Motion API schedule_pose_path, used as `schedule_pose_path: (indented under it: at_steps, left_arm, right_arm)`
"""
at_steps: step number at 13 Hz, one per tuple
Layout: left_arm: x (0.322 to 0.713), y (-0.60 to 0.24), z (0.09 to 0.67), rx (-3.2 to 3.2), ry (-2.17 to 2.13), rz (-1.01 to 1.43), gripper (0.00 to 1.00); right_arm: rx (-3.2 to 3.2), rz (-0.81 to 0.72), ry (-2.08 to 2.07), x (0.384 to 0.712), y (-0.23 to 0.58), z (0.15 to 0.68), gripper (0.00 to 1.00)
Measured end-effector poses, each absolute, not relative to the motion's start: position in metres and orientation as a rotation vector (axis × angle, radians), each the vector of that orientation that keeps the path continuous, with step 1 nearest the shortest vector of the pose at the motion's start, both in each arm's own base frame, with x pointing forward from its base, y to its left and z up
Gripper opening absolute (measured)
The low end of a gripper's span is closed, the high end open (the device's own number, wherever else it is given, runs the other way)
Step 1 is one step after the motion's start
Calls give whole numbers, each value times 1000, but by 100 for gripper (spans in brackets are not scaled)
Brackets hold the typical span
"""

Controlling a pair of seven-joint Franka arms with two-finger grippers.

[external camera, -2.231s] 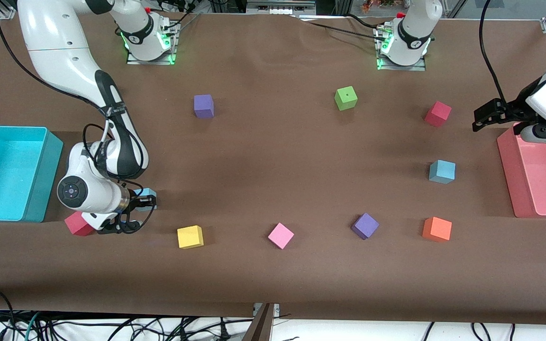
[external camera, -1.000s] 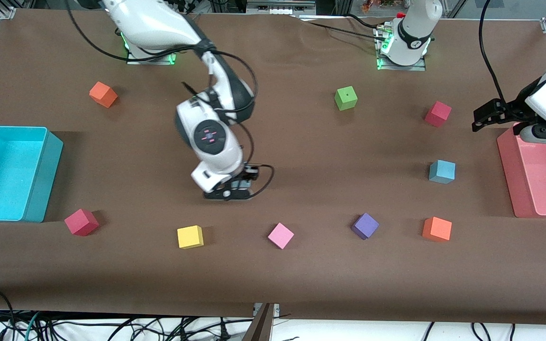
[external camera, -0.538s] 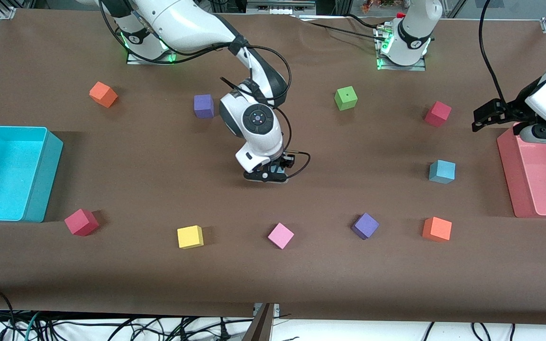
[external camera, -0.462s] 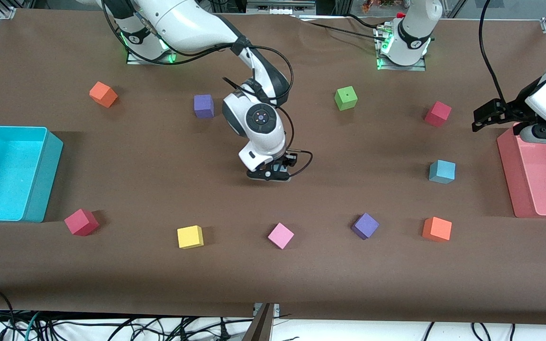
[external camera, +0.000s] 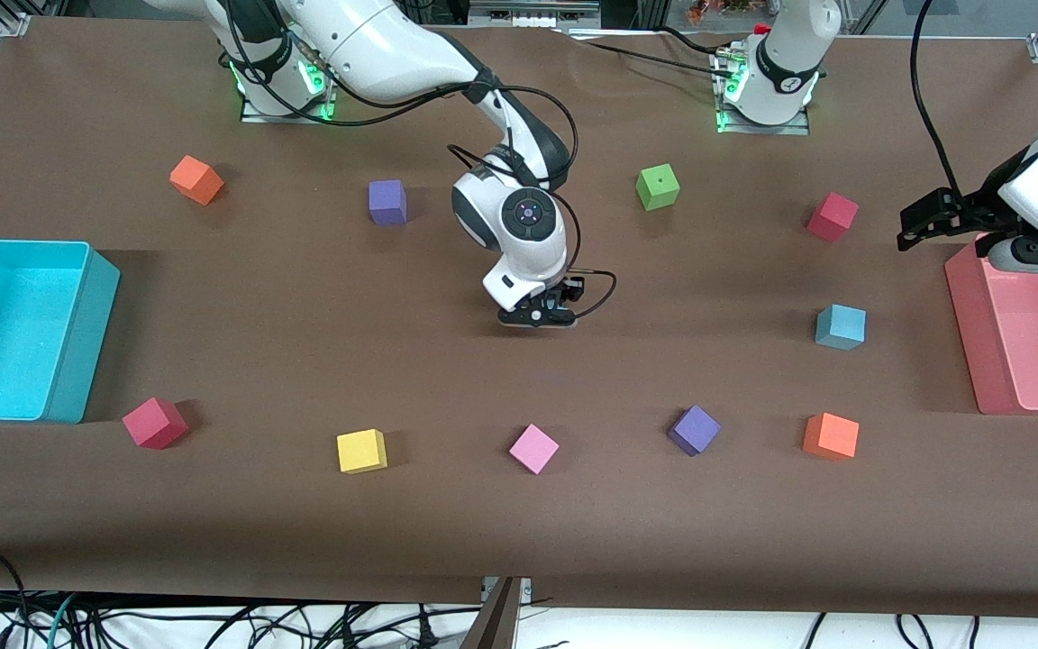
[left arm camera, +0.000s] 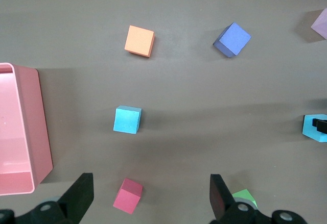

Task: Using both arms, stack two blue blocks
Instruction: 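Lift the cyan cube with the right gripper and set it mid-table, then open the right gripper while the left gripper reaches the other cyan cube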

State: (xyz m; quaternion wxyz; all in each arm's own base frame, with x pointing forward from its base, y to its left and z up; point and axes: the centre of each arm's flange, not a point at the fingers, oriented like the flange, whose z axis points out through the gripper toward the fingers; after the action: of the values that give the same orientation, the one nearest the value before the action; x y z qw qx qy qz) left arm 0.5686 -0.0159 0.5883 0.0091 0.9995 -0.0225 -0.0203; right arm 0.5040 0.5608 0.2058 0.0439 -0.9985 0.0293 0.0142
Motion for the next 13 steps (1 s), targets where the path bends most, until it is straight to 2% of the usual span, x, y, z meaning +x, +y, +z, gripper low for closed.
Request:
schedule_pose_path:
  at_steps: [1, 4, 5, 8, 11, 13]
  left_arm:
    - [569, -16, 588, 3122, -70, -64, 100]
    - [569, -16, 588, 3122, -70, -64, 100]
    - [569, -16, 588, 3122, -70, -63, 100]
    - [569, -16, 588, 3122, -70, -63, 100]
    - [569, -16, 588, 3122, -70, -63, 100]
    - [569, -16, 588, 3122, -69, -63, 100]
  right_arm:
    - [-3051, 41, 90, 505, 561, 207, 58]
    - [-3052, 32, 82, 509, 561, 213, 93]
    - [-3062, 36, 47, 511, 559, 217, 100]
    - [-3070, 16, -284, 534, 538, 266, 100]
    - [-2993, -17, -707, 580, 481, 319, 100]
    - [-2888, -12, -935, 609, 440, 326, 100]
